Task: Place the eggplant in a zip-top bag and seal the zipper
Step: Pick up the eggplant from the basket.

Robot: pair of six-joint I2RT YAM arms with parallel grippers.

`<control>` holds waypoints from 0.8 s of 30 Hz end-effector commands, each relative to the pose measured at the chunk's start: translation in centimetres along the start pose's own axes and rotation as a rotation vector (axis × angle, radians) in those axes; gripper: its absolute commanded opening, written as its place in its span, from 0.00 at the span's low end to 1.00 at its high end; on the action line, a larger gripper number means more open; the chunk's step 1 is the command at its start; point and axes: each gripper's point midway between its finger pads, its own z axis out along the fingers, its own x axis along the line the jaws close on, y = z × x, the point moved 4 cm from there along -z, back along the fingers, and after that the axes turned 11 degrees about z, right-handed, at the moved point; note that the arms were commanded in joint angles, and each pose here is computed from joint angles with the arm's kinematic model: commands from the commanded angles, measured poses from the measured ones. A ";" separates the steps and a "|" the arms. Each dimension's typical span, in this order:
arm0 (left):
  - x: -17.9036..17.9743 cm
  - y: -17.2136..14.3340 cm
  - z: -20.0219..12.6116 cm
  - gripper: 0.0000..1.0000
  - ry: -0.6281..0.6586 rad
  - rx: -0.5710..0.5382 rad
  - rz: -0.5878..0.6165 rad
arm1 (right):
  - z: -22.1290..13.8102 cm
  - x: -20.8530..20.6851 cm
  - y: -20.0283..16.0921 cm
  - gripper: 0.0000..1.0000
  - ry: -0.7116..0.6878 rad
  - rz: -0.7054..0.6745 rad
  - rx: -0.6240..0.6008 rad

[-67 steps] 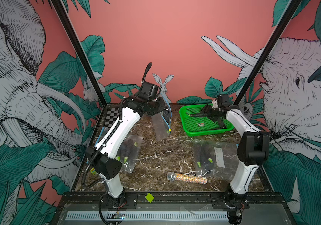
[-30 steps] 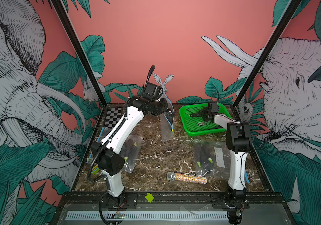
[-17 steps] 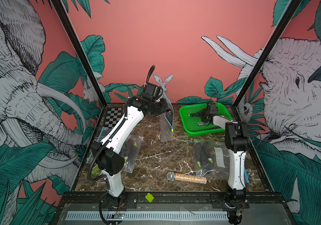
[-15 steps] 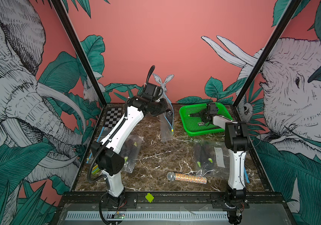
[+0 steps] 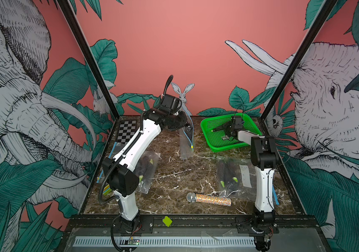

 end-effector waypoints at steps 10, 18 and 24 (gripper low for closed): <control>-0.3 0.3 -2.3 0.00 -0.017 -0.044 -0.007 | -5.3 2.4 1.6 0.27 0.107 -0.066 -0.058; -0.3 0.1 -2.5 0.00 -0.022 -0.052 -0.014 | -11.1 5.0 1.8 0.25 0.206 -0.115 -0.061; -0.3 -0.1 -2.5 0.00 -0.027 -0.050 -0.018 | -12.6 3.8 0.9 0.25 0.189 -0.144 -0.021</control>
